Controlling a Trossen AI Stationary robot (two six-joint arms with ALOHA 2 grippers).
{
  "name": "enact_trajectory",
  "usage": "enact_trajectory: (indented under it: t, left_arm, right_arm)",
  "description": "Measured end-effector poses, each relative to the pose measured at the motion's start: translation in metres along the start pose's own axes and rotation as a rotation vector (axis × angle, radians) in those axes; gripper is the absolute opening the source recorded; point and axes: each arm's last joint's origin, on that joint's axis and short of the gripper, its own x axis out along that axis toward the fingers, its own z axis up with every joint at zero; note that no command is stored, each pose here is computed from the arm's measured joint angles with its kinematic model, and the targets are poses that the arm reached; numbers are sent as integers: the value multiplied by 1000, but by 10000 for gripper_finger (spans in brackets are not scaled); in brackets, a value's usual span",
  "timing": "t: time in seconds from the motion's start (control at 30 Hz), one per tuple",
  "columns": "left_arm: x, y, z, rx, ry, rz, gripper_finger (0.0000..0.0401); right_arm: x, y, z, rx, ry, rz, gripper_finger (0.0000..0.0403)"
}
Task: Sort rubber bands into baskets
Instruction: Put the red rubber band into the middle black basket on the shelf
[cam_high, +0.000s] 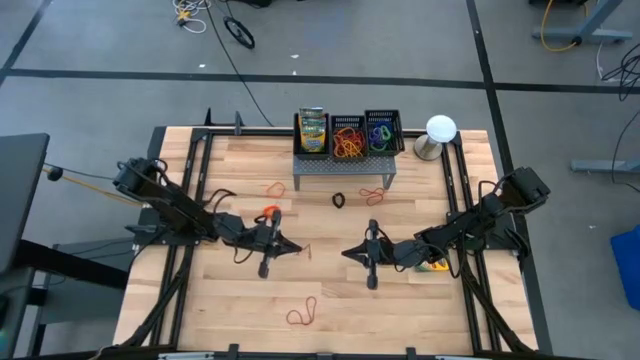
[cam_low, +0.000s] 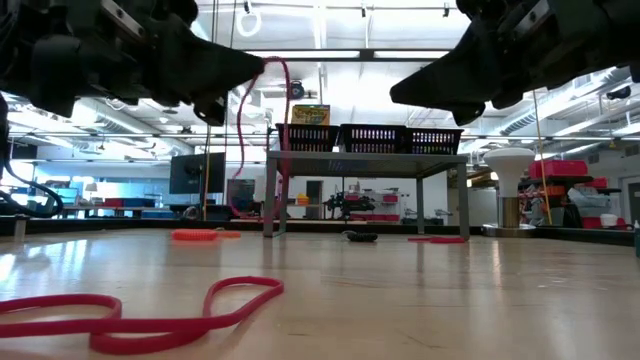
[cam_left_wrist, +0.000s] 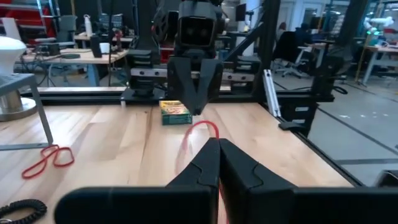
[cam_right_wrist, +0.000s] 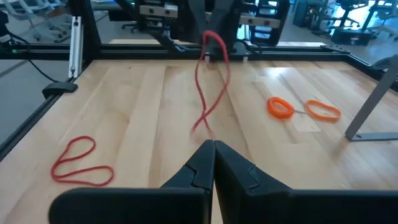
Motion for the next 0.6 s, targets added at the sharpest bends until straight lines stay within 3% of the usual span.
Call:
enact_trajectory:
  t: [0.27,0.6]
  left_arm:
    - [28,-5,-17,48,-58,13,6]
    - [32,3,-21,18,-106,24,7]
  right_arm:
    - [0,0,0,0,0,3,18]
    - [0,0,-1,-14,12,2,18]
